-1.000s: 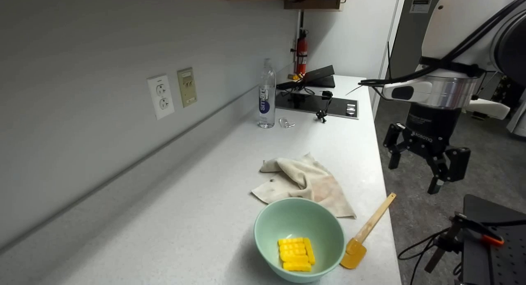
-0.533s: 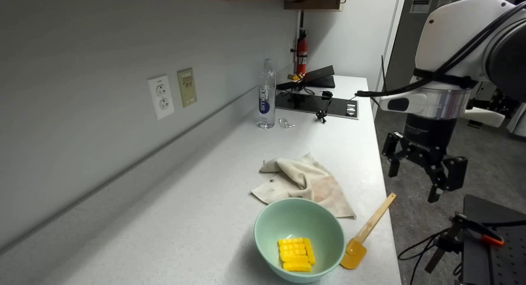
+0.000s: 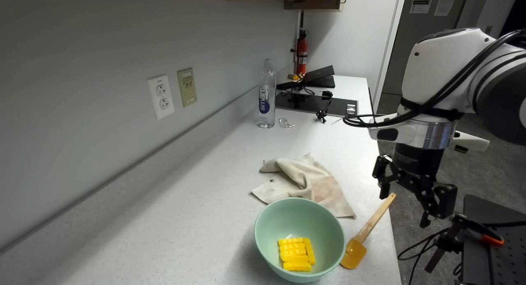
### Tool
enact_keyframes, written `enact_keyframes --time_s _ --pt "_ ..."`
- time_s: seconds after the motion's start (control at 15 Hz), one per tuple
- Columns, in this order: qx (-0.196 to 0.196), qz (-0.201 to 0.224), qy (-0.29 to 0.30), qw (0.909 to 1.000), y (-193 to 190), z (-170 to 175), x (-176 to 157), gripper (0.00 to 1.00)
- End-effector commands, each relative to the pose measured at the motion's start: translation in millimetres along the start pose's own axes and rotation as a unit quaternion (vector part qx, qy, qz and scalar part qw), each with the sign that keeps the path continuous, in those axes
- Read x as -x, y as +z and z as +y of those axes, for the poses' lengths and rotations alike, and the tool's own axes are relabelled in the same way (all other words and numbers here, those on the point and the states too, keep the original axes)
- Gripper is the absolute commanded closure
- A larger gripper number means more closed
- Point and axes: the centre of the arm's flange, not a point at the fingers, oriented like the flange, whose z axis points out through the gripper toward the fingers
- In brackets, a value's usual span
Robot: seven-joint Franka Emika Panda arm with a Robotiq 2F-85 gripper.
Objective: Use the spatula to stir the contents of the blue bowl
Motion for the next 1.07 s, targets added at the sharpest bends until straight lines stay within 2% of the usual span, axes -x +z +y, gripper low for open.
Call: enact_keyframes --time_s 0.0,0.33,0.67,0.8,0.87,1.0 --pt "0.016 0.019 -0.015 0.9996 20.1 -5.6 -13.7 0.01" --pt "0.032 0.034 -0.023 0.9986 41.0 -6.7 -30.6 0.04" --pt "0.042 0.041 -0.019 0.9981 59.5 0.9 -31.7 0.09" --pt "0.047 0.044 -0.014 0.9978 63.5 6.1 -31.3 0.17" --pt "0.049 0.045 -0.012 0.9977 65.2 8.3 -30.8 0.16" --pt "0.052 0.047 -0.008 0.9975 67.6 12.4 -29.4 0.30"
